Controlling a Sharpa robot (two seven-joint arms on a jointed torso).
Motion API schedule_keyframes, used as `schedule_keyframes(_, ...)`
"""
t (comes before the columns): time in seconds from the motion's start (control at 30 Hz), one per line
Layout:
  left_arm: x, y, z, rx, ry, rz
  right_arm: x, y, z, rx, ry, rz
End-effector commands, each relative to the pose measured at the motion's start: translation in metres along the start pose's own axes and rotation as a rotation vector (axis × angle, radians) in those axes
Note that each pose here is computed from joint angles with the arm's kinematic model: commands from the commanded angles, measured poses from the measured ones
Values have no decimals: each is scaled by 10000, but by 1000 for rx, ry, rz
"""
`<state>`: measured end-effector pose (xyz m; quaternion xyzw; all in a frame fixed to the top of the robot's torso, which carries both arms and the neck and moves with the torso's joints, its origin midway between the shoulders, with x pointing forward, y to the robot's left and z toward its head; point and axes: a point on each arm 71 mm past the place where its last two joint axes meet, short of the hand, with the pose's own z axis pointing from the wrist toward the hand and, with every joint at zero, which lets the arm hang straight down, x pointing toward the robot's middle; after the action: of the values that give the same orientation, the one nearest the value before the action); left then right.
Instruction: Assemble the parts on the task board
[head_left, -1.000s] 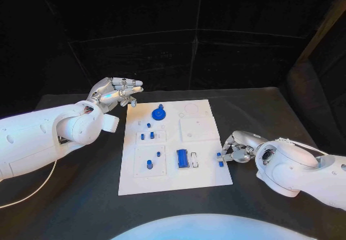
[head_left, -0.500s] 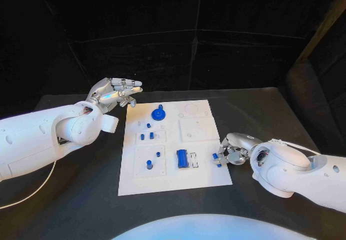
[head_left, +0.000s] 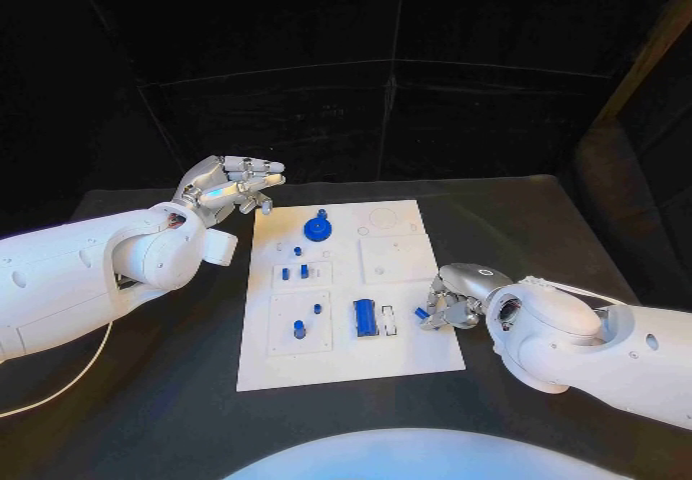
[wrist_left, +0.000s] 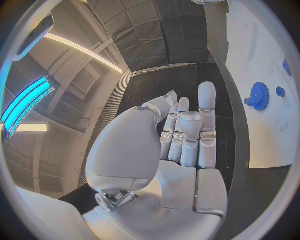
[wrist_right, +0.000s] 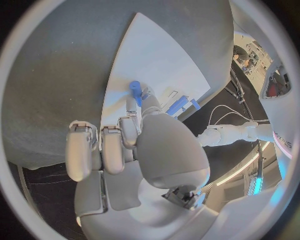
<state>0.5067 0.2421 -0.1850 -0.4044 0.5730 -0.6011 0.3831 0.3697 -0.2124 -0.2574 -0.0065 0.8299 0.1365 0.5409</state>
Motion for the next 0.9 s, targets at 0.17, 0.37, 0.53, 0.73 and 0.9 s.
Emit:
schedule_keyframes(0.17,8,-4,0,3,10,-7,117,-38,-22,60,59,-78)
schedule_keyframes(0.37,11,2,1,2,11,-8,108,-66,-65,101,56,25)
schedule_keyframes(0.53,13,4,1,1,11,-8,97,-70,-105,119,49,125)
schedule_keyframes(0.73,12,6,1,1,10,-8,66,-61,-146,120,14,233)
schedule_keyframes(0.9,17,7,4,1,11,-8,40,-16,-171,106,-18,290)
